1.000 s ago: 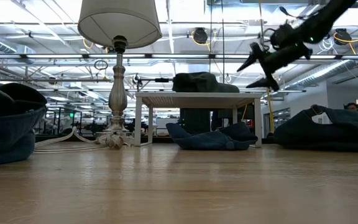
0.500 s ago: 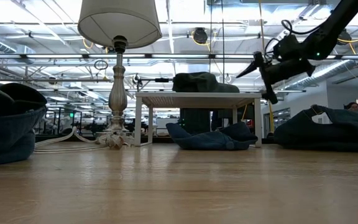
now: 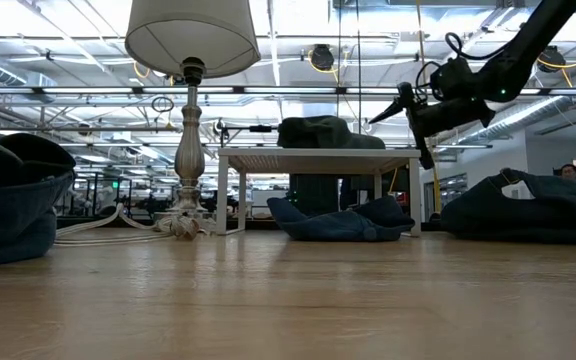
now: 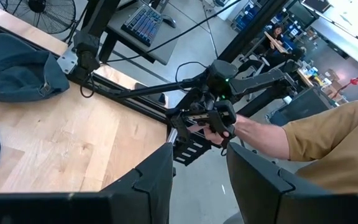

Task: Pick & Place hat
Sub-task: Stack the top gray cap on the gray cap on the shelf

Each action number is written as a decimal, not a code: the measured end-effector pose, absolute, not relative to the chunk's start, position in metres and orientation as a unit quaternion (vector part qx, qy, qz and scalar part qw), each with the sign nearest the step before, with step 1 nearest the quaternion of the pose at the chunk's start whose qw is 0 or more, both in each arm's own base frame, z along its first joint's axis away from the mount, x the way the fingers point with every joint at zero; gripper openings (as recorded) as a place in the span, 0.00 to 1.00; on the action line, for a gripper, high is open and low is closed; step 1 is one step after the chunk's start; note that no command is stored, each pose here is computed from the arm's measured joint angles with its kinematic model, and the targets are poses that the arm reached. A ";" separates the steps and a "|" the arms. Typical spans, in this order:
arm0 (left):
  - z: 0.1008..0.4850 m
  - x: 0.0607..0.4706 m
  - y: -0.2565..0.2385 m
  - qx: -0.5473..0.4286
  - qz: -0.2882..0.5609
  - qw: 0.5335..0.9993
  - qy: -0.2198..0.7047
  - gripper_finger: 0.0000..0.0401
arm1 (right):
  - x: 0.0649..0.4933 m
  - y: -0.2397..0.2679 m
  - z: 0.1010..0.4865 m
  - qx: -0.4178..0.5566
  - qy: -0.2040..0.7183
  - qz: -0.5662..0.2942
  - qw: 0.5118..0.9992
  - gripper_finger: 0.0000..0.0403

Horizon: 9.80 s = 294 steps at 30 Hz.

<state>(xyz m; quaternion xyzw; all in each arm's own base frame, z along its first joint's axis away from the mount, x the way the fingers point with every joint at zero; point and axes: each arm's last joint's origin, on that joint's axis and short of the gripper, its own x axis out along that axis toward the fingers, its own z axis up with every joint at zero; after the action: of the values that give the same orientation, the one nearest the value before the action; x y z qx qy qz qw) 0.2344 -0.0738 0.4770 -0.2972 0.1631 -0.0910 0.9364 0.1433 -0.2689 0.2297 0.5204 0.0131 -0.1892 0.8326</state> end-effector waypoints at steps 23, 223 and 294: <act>0.477 0.234 -0.074 -0.298 -0.091 0.936 0.163 0.38 | 0.167 -0.264 0.214 0.511 0.050 -0.138 0.847 0.84; 0.477 0.230 -0.086 -0.322 -0.154 0.914 0.192 0.38 | 0.151 -0.130 0.263 0.376 -0.025 -0.192 0.906 0.00; 0.477 0.230 -0.086 -0.322 -0.155 0.914 0.192 0.38 | 0.131 -0.157 0.228 0.484 -0.035 -0.263 0.834 0.56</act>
<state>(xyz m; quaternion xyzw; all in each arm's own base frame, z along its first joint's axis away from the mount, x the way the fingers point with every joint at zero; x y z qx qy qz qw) 0.2299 -0.0864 0.4770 -0.3218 0.1917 -0.1551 0.9142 0.1313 -0.1567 0.2280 0.4842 -0.0353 -0.2634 0.8336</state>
